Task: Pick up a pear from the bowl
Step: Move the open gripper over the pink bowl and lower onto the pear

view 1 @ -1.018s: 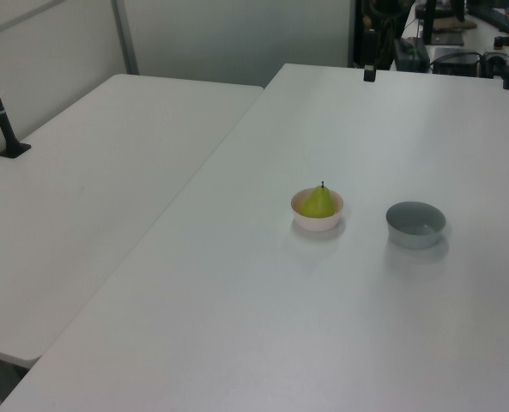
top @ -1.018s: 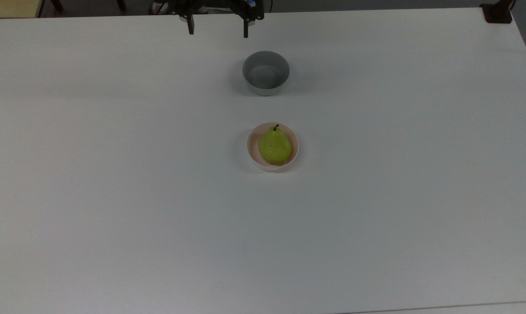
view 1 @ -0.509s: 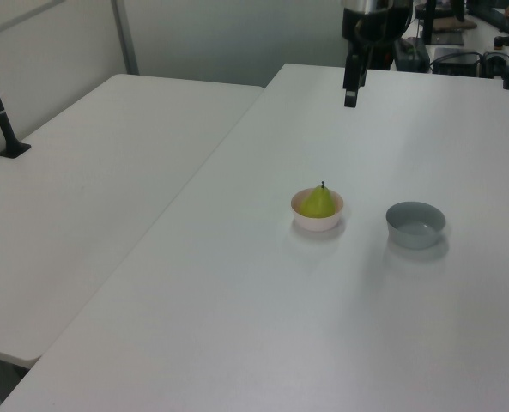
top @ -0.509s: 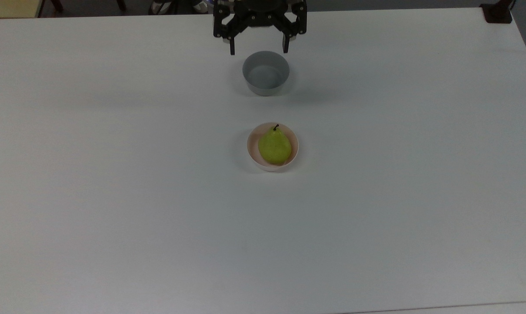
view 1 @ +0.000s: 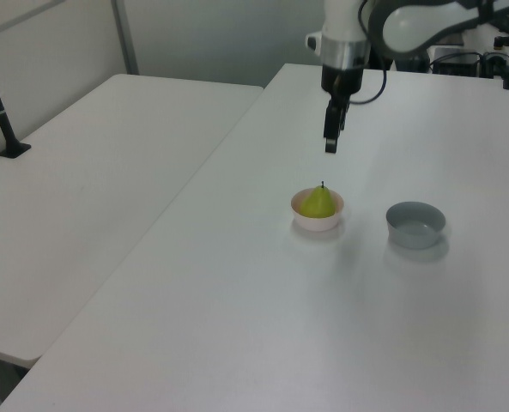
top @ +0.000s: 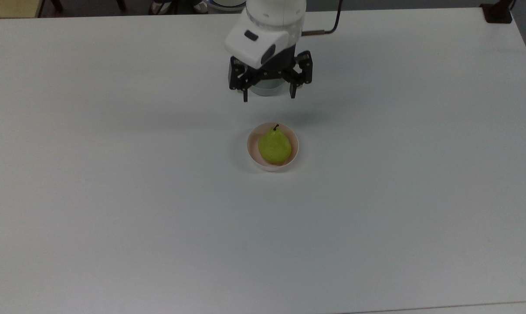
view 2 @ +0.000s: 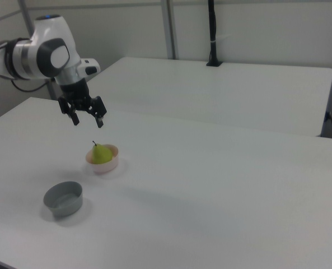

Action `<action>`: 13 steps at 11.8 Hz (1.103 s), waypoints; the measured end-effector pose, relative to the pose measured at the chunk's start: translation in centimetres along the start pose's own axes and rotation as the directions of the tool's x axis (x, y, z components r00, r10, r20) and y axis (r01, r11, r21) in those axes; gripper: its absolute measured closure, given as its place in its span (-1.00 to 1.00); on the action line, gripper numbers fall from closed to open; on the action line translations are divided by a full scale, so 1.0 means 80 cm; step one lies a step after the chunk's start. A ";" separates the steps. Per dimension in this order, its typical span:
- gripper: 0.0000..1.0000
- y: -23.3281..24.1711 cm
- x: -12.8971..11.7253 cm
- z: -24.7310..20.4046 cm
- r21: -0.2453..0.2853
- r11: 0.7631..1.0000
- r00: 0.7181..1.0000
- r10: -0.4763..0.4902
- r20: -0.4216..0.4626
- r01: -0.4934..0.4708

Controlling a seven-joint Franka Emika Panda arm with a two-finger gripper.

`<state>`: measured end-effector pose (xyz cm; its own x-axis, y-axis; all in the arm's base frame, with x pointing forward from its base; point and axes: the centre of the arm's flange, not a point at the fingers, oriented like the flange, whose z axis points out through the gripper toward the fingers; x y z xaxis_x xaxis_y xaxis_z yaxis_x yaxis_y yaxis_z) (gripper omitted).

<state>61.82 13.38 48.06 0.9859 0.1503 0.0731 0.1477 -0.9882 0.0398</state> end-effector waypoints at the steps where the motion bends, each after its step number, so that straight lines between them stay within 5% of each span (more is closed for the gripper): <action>1: -1.00 -0.007 0.005 0.020 0.001 1.000 1.000 -0.008 0.008 0.008; 13: -0.95 -0.034 0.028 0.156 -0.055 0.995 0.995 -0.075 0.060 0.079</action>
<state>64.60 16.07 35.72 0.9749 0.2224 0.0104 0.2203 -0.9703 0.0998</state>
